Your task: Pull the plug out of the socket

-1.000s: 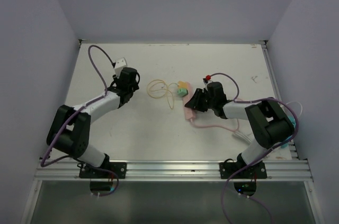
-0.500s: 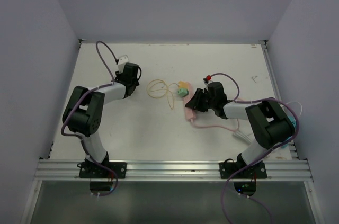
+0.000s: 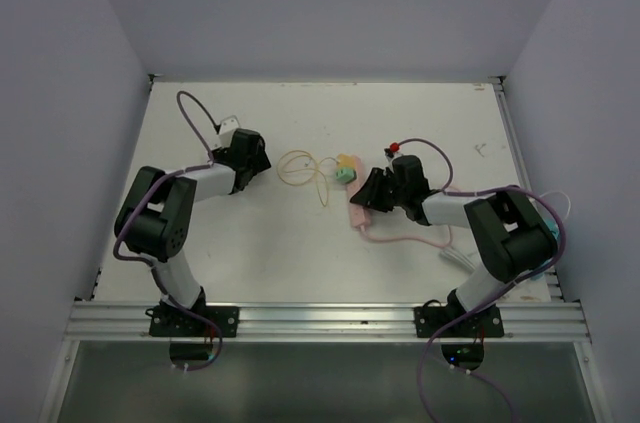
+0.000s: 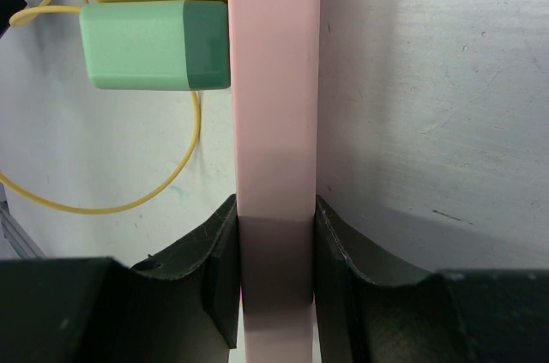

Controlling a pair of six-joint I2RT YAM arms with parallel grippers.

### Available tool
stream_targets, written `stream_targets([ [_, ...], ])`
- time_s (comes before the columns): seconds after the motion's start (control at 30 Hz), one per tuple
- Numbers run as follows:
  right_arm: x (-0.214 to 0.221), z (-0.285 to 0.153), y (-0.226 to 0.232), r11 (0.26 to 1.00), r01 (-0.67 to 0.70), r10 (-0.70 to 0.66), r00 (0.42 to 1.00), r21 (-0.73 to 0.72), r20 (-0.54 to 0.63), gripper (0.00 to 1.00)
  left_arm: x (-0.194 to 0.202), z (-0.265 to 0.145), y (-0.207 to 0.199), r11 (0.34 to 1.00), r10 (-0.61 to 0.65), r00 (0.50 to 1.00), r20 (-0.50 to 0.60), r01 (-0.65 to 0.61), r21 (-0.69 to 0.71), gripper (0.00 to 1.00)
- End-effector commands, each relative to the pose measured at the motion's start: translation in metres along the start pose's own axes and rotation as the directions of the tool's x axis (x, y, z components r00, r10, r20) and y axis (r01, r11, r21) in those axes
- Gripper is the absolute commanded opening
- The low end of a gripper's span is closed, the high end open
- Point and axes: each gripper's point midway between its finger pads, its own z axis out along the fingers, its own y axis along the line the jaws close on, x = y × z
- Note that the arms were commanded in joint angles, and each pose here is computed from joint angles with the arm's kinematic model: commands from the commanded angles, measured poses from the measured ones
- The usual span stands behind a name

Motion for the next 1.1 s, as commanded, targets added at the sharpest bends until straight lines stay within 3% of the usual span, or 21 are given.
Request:
stream_targets([
  [0.0, 0.077, -0.023, -0.079, 0.956, -0.012, 0.081, 0.971, 0.293, -0.225, 0.0, -0.008, -0.02, -0.003, 0.996, -0.081, 0.997, 0.003, 0.081, 0.045, 0.94],
  [0.13, 0.076, -0.026, -0.077, 0.956, -0.008, 0.076, 0.972, 0.292, -0.222, 0.0, -0.012, -0.041, -0.012, 0.985, -0.124, 0.992, -0.026, 0.126, 0.116, 1.0],
  [0.5, 0.082, -0.029, -0.08, 0.958, 0.019, 0.054, 0.968, 0.287, -0.244, 0.0, -0.036, -0.155, -0.07, 0.894, -0.155, 0.986, -0.063, 0.167, 0.415, 0.96],
  [0.83, 0.087, -0.031, -0.078, 0.963, 0.034, 0.044, 0.96, 0.269, -0.276, 0.0, -0.007, -0.244, -0.135, 0.744, -0.138, 0.977, -0.162, 0.211, 0.634, 0.92],
  [1.07, 0.089, -0.031, -0.076, 0.968, 0.038, 0.037, 0.957, 0.25, -0.288, 0.0, 0.017, -0.261, -0.187, 0.713, -0.075, 0.979, -0.188, 0.185, 0.676, 0.88],
])
